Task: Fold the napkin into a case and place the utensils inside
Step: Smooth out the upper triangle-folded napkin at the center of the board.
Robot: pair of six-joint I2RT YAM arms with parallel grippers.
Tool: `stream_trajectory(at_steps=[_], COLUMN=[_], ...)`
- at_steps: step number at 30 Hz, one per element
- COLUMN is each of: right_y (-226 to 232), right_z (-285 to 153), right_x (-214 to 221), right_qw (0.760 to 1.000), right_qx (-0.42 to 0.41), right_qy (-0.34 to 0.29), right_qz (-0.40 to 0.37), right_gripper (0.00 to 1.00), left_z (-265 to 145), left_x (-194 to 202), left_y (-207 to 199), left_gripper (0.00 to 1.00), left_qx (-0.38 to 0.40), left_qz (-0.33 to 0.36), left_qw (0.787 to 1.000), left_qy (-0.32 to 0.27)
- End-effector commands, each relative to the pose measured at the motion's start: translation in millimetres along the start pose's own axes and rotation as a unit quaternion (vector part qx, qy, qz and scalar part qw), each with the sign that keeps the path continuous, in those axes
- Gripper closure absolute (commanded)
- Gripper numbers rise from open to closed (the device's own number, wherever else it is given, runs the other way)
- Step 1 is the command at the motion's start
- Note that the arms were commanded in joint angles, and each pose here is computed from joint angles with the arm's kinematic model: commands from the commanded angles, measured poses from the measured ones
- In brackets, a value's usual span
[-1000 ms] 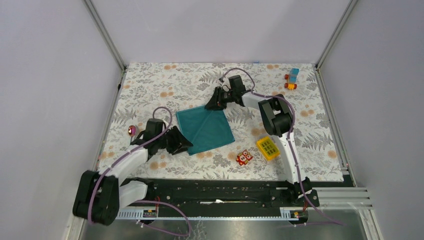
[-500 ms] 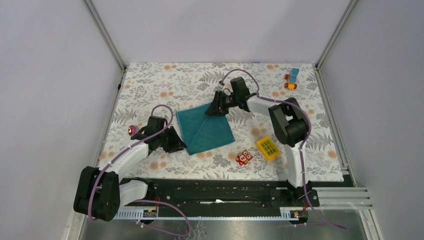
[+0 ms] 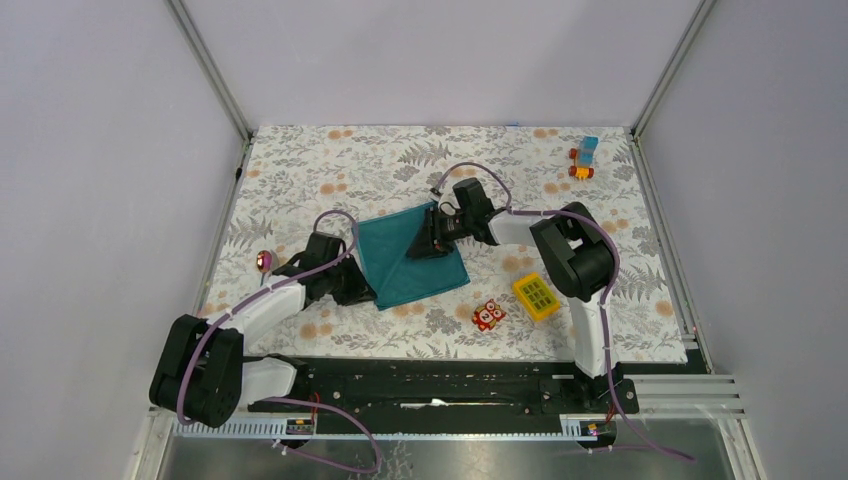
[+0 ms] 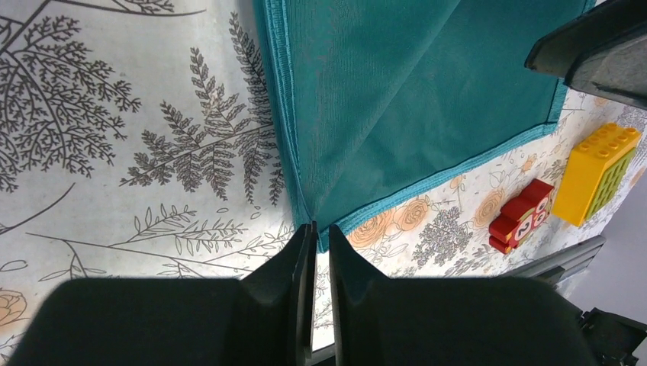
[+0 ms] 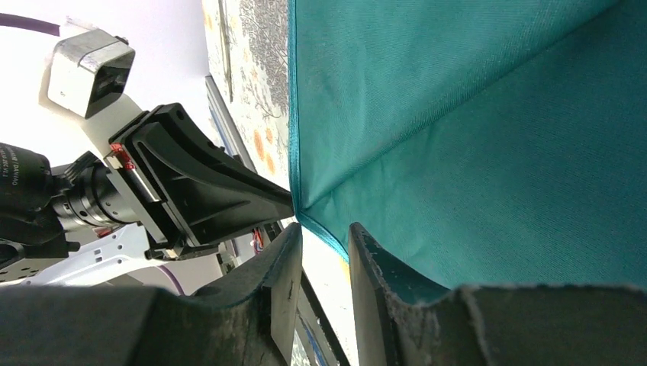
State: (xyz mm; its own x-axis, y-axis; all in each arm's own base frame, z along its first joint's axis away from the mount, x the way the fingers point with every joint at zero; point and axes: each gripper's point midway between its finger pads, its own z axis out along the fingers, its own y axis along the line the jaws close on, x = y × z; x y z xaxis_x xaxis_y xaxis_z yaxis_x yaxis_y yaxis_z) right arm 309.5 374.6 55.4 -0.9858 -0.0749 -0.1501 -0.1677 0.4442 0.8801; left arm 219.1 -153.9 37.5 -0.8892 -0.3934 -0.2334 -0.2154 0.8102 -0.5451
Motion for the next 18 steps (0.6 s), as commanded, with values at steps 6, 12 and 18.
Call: stream_trajectory(at_steps=[6,12,18], right_y=[11.2,7.3,5.2], right_z=[2.6,3.3,4.7], right_x=[0.9,4.4,5.7], right_qw=[1.0,1.0,1.0], right_qx=[-0.016,-0.013,-0.015], right_qy=[-0.007,-0.006,-0.006], right_qz=[-0.02,-0.017,-0.012], right_gripper=[0.64,0.65,0.65], left_z=[4.0,-1.6,-0.2], left_x=[-5.4,-1.7,-1.4], left_y=[-13.9,-1.0,0.8], left_gripper=[0.93,0.7,0.72], left_qx=[0.025,-0.011,-0.014], left_qz=[0.027,0.026,0.021], left_qw=[0.999,0.999,0.999], left_qy=[-0.018,-0.021,-0.023])
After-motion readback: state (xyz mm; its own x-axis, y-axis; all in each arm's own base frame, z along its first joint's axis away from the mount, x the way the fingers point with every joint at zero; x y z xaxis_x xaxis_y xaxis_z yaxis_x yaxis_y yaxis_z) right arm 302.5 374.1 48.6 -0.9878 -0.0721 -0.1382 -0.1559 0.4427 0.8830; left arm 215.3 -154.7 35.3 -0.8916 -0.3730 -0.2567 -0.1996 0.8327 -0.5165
